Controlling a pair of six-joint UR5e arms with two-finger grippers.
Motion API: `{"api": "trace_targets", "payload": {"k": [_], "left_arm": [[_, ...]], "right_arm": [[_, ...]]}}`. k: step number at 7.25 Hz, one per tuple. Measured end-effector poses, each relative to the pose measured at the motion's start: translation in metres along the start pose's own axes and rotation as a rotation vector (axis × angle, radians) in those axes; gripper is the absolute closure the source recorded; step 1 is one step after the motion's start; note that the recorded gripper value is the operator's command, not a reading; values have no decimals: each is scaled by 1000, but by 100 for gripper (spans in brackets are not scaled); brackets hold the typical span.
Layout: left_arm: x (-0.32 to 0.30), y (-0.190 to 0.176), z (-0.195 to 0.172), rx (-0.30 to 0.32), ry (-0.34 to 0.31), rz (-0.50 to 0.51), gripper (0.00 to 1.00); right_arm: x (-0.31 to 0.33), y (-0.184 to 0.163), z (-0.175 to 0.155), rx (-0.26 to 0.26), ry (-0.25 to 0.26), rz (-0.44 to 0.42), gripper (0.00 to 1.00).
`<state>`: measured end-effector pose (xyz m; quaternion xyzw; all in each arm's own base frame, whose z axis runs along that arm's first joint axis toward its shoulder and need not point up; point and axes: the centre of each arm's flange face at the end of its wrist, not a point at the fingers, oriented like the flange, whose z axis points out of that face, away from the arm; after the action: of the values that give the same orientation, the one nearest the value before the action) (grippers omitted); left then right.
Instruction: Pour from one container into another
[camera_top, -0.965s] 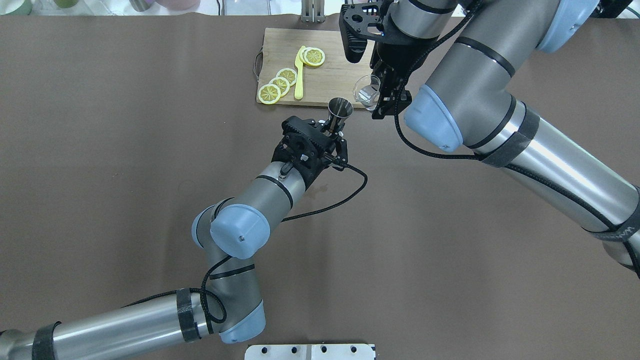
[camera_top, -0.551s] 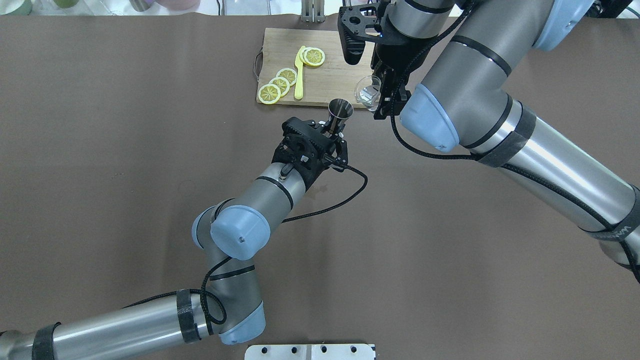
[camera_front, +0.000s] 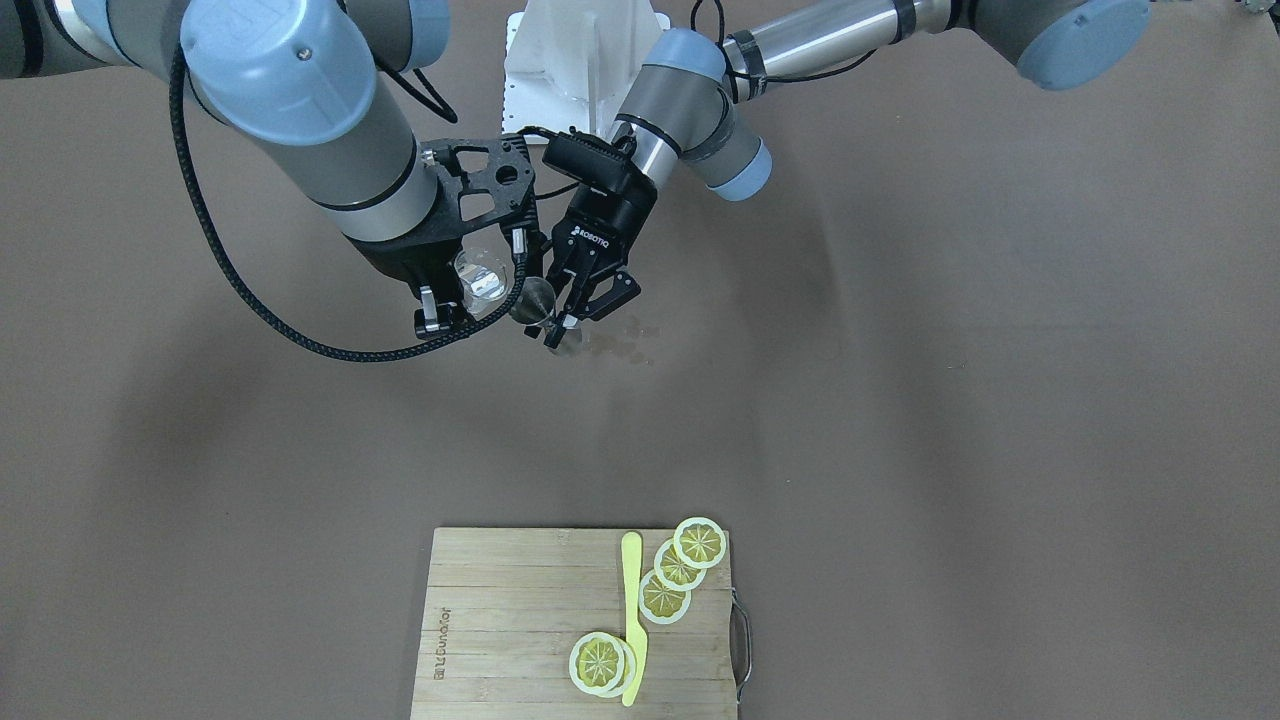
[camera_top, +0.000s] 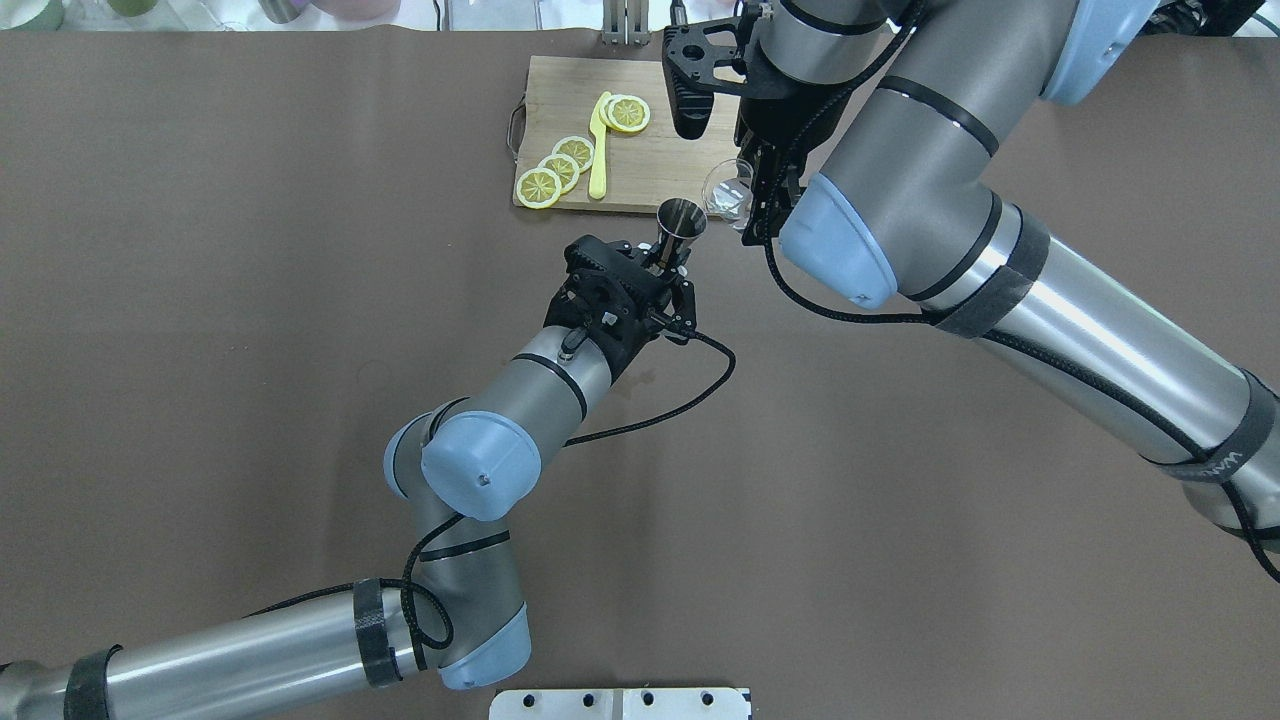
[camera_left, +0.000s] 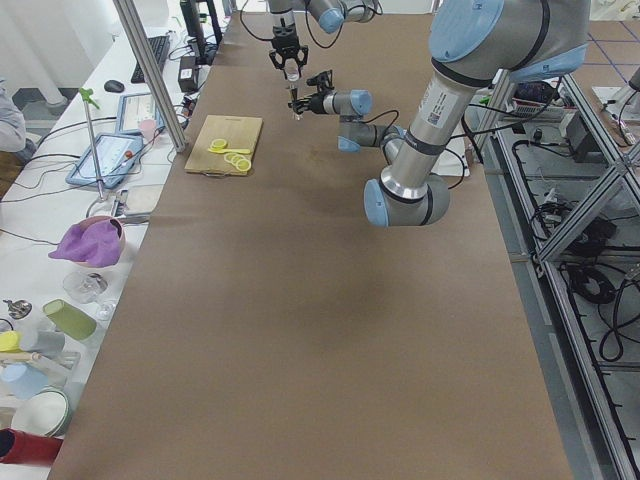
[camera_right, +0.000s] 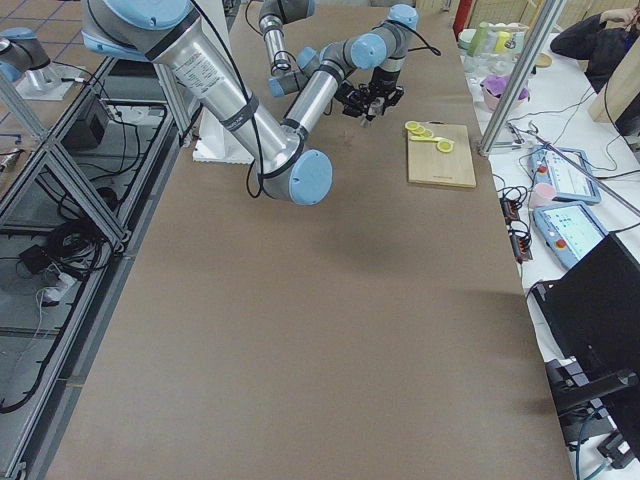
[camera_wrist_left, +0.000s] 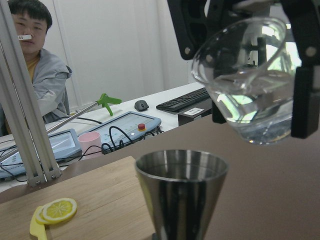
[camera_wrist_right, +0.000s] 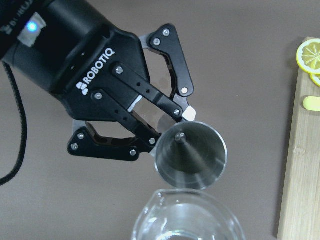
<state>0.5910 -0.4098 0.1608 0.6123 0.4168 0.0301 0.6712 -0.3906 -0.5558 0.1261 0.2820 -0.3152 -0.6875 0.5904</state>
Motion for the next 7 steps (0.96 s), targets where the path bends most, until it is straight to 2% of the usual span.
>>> {"api": "trace_targets", "payload": {"k": [7], "left_arm": [[0, 0, -1, 9, 7, -7, 100]], "right_arm": [[7, -12, 5, -57, -28, -6, 100]]}}
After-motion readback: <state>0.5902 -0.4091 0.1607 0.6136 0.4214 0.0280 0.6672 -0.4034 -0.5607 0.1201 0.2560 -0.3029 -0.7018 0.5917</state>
